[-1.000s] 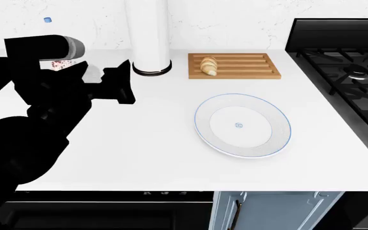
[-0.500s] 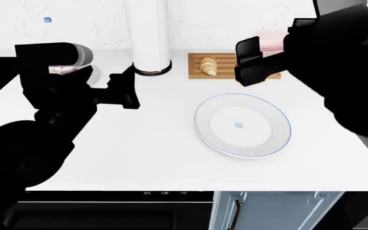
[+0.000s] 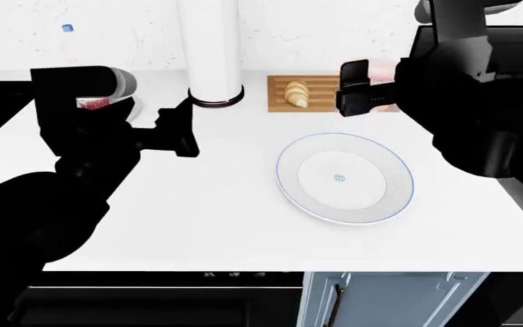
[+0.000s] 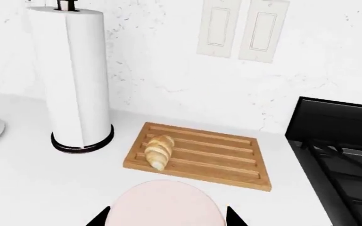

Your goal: From the different types of pastries on the counter, select a croissant and place it on the cutting board. Then retrieve a jar of jam from the cabinet and place it alongside the croissant on the cutting board.

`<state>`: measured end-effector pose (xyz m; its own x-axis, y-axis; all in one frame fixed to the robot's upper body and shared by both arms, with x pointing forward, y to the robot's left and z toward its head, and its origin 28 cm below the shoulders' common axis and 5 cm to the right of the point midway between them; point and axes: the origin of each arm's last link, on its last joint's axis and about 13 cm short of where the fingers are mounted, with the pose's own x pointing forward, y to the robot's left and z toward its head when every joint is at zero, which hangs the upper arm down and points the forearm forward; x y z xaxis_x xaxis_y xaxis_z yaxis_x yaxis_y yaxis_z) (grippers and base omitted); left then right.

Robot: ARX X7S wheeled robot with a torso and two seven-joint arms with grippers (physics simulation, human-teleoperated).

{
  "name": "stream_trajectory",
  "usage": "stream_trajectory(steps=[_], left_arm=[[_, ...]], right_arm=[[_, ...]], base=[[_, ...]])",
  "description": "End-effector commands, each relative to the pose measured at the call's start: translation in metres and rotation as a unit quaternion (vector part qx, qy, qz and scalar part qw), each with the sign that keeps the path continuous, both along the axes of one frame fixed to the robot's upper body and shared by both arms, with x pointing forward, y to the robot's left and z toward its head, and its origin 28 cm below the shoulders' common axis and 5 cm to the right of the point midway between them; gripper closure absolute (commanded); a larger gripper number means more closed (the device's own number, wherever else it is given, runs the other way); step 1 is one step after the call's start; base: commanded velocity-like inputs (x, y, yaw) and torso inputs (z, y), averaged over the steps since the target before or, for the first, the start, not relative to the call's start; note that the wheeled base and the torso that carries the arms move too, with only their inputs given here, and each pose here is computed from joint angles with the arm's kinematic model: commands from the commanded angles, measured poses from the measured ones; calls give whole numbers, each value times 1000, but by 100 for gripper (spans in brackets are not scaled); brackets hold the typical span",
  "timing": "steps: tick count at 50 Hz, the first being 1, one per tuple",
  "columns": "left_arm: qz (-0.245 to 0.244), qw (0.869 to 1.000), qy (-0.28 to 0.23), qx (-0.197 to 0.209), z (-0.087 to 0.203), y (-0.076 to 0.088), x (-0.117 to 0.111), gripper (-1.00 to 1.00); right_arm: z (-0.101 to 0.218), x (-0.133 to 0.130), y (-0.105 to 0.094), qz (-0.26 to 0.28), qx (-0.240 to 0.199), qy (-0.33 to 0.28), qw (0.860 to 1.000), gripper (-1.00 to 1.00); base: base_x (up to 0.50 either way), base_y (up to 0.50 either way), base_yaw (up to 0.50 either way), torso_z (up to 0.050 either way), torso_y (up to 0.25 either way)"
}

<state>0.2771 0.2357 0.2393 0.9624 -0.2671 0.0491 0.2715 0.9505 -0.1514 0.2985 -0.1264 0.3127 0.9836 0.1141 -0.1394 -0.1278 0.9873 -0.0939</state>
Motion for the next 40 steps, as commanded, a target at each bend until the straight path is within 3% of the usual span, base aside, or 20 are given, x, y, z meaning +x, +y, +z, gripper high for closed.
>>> stream_trajectory(steps=[1, 19, 28, 40], left_arm=[[2, 1000, 3, -3, -2, 2, 2, -100], [-6, 1000, 6, -1, -5, -3, 7, -100], [-4, 1000, 10, -2, -9, -2, 12, -100], [-5, 1000, 6, 4, -10, -1, 10, -100]], right_arm=[[-14, 42, -16, -26, 37, -23, 999, 100], [-39, 132, -16, -21, 95, 6, 995, 100], [-39, 134, -15, -31, 103, 3, 994, 100], [-45, 135, -2, -49, 64, 16, 997, 100]], base=[[0, 0, 0, 0, 0], [0, 0, 0, 0, 0], [0, 0, 0, 0, 0], [0, 0, 0, 0, 1]])
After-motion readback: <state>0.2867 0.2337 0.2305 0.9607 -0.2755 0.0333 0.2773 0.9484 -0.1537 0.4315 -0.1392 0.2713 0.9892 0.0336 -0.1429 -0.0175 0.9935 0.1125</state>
